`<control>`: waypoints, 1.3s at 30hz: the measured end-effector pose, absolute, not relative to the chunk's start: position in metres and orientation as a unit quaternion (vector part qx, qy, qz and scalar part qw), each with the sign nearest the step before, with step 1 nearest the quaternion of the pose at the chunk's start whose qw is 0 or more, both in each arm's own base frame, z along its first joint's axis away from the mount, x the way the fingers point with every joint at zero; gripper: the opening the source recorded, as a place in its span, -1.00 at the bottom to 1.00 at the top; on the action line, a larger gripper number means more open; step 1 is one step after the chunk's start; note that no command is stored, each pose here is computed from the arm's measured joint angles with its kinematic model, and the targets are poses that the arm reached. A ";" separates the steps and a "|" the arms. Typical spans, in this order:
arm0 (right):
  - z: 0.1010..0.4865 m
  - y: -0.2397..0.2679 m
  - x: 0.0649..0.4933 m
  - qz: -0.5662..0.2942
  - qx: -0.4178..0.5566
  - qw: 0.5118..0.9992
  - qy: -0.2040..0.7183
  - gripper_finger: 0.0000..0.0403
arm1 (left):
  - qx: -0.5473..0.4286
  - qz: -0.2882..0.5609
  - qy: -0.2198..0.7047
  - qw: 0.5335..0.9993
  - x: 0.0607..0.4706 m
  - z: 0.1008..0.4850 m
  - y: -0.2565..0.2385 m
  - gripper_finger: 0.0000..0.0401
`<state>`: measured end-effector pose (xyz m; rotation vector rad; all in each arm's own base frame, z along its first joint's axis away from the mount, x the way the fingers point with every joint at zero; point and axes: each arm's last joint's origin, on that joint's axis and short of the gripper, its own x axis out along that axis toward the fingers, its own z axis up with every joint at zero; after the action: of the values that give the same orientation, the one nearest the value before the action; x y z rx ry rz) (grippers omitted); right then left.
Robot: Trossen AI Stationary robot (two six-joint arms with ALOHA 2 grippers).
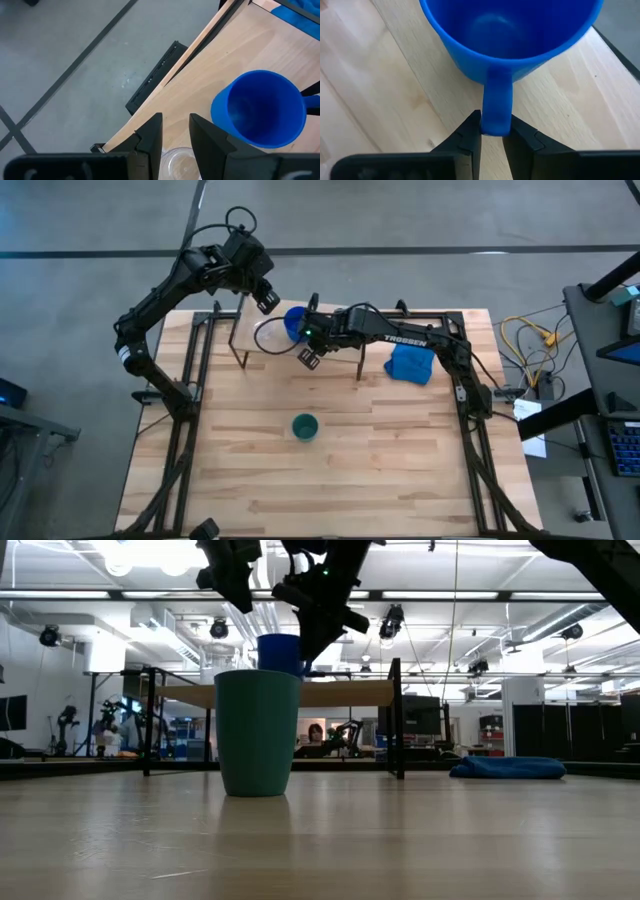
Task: Stack small to large cups/mugs on shelf
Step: Put the blue cup on the shelf, then put the green cup on the shelf
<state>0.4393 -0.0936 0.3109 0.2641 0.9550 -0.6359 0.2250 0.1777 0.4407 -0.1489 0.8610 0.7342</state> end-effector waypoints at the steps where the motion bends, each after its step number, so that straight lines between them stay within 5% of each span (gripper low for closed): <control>1: 0.311 -0.094 0.439 -0.300 0.125 0.832 0.449 -0.66 | -0.070 0.348 0.408 0.842 0.225 0.441 0.178 -0.59; 18: 0.314 -0.094 0.439 -0.295 0.111 0.836 0.449 -0.52 | -0.071 0.347 0.408 0.841 0.225 0.440 0.178 -0.59; 31: 0.364 -0.083 0.429 -0.285 0.113 0.865 0.397 -0.55 | -0.070 0.347 0.408 0.841 0.225 0.441 0.178 -0.59; 39: 0.378 -0.052 0.404 -0.270 0.114 0.840 0.456 -0.60 | -0.080 0.339 0.407 0.844 0.224 0.441 0.176 -0.59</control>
<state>0.4041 -0.0518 0.3778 0.2416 0.9636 -0.5715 0.2244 0.1763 0.4410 -0.1683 0.8588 0.7156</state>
